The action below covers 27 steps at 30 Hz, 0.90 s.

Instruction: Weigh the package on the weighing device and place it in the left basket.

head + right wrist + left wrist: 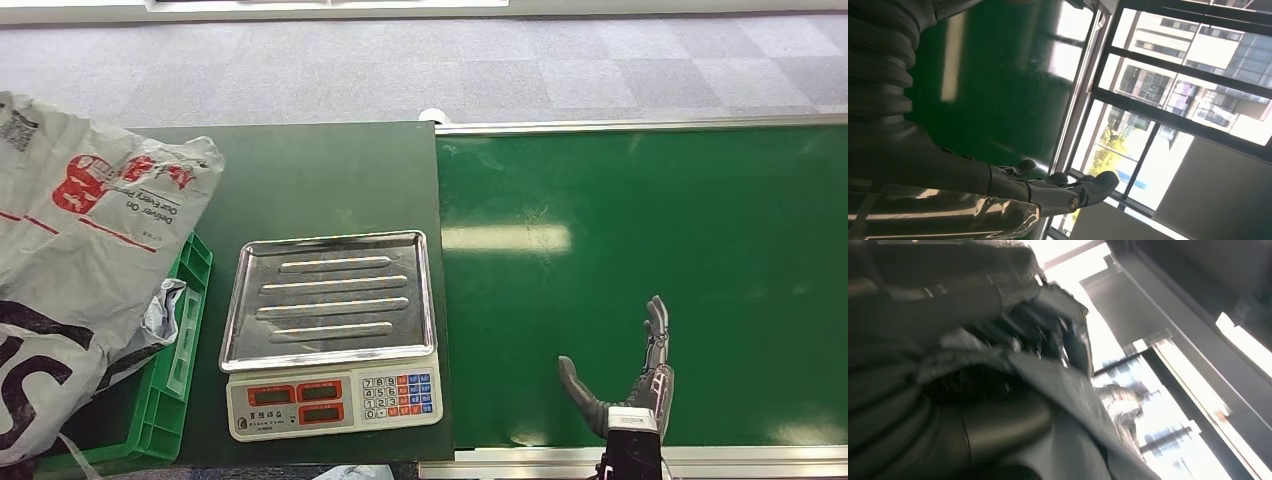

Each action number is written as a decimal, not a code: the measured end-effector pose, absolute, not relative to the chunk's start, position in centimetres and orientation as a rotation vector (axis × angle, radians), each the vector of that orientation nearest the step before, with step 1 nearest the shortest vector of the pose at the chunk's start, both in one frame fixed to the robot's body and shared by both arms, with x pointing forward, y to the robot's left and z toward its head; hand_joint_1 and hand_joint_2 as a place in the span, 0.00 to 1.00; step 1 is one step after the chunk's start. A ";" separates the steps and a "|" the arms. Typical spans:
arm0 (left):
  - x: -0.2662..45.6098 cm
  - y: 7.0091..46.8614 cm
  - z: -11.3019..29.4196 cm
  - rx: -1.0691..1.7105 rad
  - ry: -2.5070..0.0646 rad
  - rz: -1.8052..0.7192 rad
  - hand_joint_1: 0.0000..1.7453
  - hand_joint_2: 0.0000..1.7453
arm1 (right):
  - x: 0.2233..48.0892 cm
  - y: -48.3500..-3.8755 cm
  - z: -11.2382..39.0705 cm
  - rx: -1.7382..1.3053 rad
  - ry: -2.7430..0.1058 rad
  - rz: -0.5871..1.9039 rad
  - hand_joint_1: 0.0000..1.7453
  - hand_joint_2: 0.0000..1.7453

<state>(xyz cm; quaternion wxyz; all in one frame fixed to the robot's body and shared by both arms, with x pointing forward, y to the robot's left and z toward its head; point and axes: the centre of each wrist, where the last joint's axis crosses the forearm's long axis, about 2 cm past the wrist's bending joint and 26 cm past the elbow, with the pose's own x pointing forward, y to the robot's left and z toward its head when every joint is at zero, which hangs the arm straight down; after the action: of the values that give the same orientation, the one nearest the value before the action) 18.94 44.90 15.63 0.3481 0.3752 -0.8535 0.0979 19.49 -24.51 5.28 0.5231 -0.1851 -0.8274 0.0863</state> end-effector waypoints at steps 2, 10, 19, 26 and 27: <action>18.9 46.6 14.6 1.037 -2.134 0.291 0.82 1.00 | 19.6 -24.5 5.3 -0.444 -1.984 0.207 0.00 1.00; 20.2 50.0 11.9 1.122 -1.974 0.371 0.82 1.00 | 19.8 -24.5 5.5 -0.441 -1.989 0.213 0.00 1.00; 20.0 53.4 10.1 1.279 -1.775 0.391 0.18 1.00 | 20.6 -24.2 5.9 -0.414 -2.004 0.249 0.00 1.00; 20.5 55.3 9.5 1.309 -1.717 0.410 0.00 1.00 | 20.9 -24.0 5.9 -0.413 -2.004 0.242 0.00 1.00; 20.5 55.4 9.4 1.308 -1.711 0.415 0.00 1.00 | 20.9 -24.0 5.9 -0.413 -2.004 0.241 0.00 1.00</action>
<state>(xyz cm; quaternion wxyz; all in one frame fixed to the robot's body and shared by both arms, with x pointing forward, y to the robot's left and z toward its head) 20.51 55.44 9.41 0.4568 0.5305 -0.6940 0.1682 20.89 -23.97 5.90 0.5146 -0.1717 -0.8340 0.1005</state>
